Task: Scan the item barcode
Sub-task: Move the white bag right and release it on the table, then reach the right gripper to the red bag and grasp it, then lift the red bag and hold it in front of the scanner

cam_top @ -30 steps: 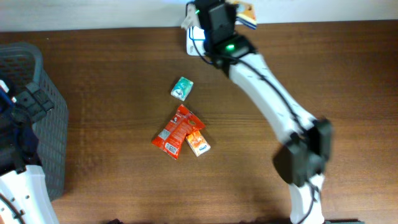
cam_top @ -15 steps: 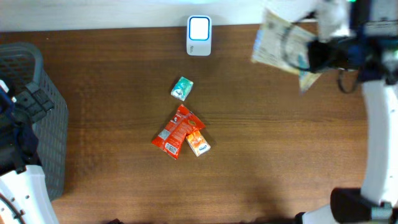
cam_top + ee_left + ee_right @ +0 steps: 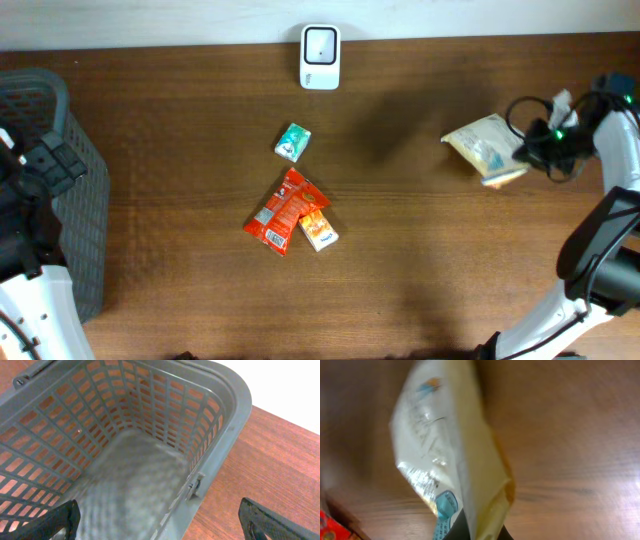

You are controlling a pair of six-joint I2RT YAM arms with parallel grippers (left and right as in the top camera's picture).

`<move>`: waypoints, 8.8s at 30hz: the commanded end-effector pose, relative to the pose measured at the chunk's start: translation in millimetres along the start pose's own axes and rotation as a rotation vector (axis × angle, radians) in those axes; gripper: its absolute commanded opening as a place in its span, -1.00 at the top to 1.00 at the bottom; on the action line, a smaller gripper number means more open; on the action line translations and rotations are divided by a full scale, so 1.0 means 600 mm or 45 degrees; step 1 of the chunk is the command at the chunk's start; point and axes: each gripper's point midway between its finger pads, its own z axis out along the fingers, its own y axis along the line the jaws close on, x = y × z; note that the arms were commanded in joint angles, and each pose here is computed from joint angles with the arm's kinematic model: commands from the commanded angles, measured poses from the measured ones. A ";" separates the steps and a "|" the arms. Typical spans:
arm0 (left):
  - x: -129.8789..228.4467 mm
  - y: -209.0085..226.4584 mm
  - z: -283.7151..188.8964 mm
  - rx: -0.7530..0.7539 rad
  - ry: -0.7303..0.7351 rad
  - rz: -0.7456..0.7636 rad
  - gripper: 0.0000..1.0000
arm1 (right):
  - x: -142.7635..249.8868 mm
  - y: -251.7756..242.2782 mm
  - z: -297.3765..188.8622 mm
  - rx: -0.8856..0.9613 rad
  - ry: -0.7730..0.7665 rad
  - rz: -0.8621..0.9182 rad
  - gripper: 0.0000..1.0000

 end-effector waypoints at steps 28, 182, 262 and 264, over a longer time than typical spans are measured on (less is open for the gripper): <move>-0.003 0.004 -0.001 -0.009 -0.007 0.011 -0.99 | 0.077 0.303 -0.049 -0.194 0.153 -0.579 -0.78; -0.002 0.004 -0.001 -0.009 -0.003 0.012 -0.98 | 0.143 0.501 -0.113 -0.826 0.032 -0.643 0.92; -0.002 0.004 -0.001 -0.009 -0.003 0.012 -0.99 | -0.109 0.827 0.118 0.870 -1.672 -2.224 0.92; -0.002 0.004 -0.001 -0.009 -0.003 0.012 -0.98 | -0.108 0.827 0.119 0.871 -1.670 -2.223 0.92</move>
